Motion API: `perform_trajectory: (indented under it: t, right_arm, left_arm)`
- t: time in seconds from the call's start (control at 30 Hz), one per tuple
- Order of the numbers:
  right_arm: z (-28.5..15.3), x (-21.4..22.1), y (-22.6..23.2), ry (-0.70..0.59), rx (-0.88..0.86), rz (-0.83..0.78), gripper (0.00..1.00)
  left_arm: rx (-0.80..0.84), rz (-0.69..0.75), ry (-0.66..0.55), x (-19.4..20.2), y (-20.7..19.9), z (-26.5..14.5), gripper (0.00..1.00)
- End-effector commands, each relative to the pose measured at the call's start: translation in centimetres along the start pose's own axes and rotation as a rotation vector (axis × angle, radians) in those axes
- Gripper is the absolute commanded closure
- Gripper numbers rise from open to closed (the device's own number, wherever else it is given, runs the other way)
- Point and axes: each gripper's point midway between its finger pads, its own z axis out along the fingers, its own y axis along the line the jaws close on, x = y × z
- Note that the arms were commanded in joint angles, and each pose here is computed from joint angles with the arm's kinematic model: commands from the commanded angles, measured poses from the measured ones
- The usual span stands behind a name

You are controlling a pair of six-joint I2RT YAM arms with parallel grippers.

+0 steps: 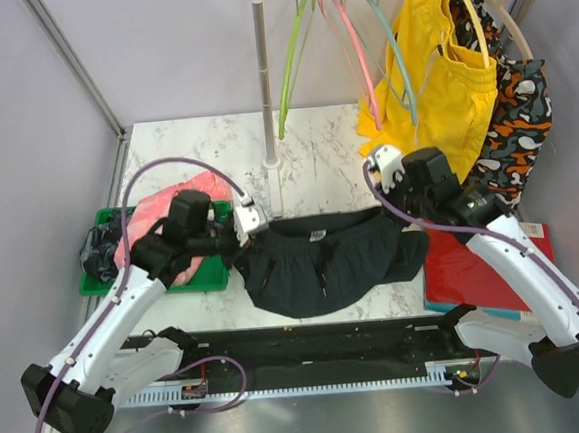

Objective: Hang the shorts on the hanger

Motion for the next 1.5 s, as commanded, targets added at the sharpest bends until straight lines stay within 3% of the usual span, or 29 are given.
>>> perform_trajectory:
  t: [0.0, 0.17, 0.3, 0.4, 0.5, 0.63, 0.67, 0.77, 0.83, 0.93, 0.97, 1.07, 1.13, 1.23, 1.37, 1.4, 1.47]
  right_arm:
    - [2.2, 5.3, 2.2, 0.057, -0.11, -0.064, 1.0]
    - [6.3, 8.8, 4.1, 0.243, -0.223, -0.037, 1.0]
    - [9.2, 12.8, 5.7, 0.423, -0.281, -0.029, 1.0]
    - [10.6, 13.6, 5.5, 0.445, -0.254, -0.003, 1.0]
    - [11.5, 10.7, 3.4, 0.379, -0.142, -0.024, 1.0]
    - [11.5, 4.4, -1.2, 0.163, 0.101, -0.045, 1.0]
    - [10.7, 3.3, -2.0, 0.11, 0.135, -0.039, 1.0]
    - [9.0, 2.2, -2.3, 0.04, 0.135, -0.061, 1.0]
    - [8.3, 4.0, -1.8, 0.075, 0.105, -0.103, 1.0]
    - [7.9, 7.7, -1.0, 0.156, 0.044, -0.214, 1.0]
    - [8.4, 9.3, -0.8, 0.213, 0.02, -0.234, 1.0]
    - [10.6, 14.2, 1.2, 0.431, -0.083, -0.281, 1.0]
    - [11.2, 15.2, 2.2, 0.507, -0.134, -0.272, 1.0]
    - [12.1, 15.6, 4.2, 0.524, -0.193, -0.272, 1.0]
    - [11.6, 15.6, 5.3, 0.525, -0.209, -0.288, 1.0]
    - [11.3, 15.7, 5.4, 0.53, -0.214, -0.287, 0.97]
    - [10.9, 14.6, 5.4, 0.501, -0.213, -0.278, 0.78]
  left_arm:
    - [0.064, 0.104, 0.036, 6.1, -2.3, 1.8, 0.98]
    - [0.21, 0.157, 0.174, 13.0, -5.6, 3.8, 0.98]
    - [0.155, 0.182, 0.286, 15.1, -3.7, 4.4, 0.98]
    - [0.13, 0.172, 0.288, 14.7, -2.6, 5.3, 0.98]
    - [0.041, 0.156, 0.254, 12.1, 0.1, 6.0, 0.98]
    - [-0.182, 0.209, 0.201, 10.1, 5.7, 7.6, 0.98]
    - [-0.262, 0.233, 0.134, 8.2, 7.6, 7.7, 0.98]
    - [-0.347, 0.216, 0.061, 6.3, 10.5, 6.4, 0.98]
    - [-0.339, 0.216, 0.039, 6.4, 10.8, 5.4, 0.98]
    - [-0.197, 0.315, 0.083, 9.4, 7.3, 5.2, 0.98]
    - [-0.135, 0.401, 0.096, 10.1, 6.0, 5.1, 0.98]
    - [0.081, 0.471, 0.191, 14.6, 0.7, 6.4, 0.98]
    - [0.214, 0.514, 0.263, 17.6, -2.7, 6.9, 0.98]
    - [0.253, 0.603, 0.305, 19.4, -4.1, 7.2, 0.98]
    - [0.222, 0.61, 0.328, 19.7, -3.9, 6.6, 0.98]
    - [0.196, 0.614, 0.322, 19.0, -3.6, 6.2, 0.86]
    - [0.225, 0.588, 0.332, 19.1, -4.4, 5.4, 0.73]
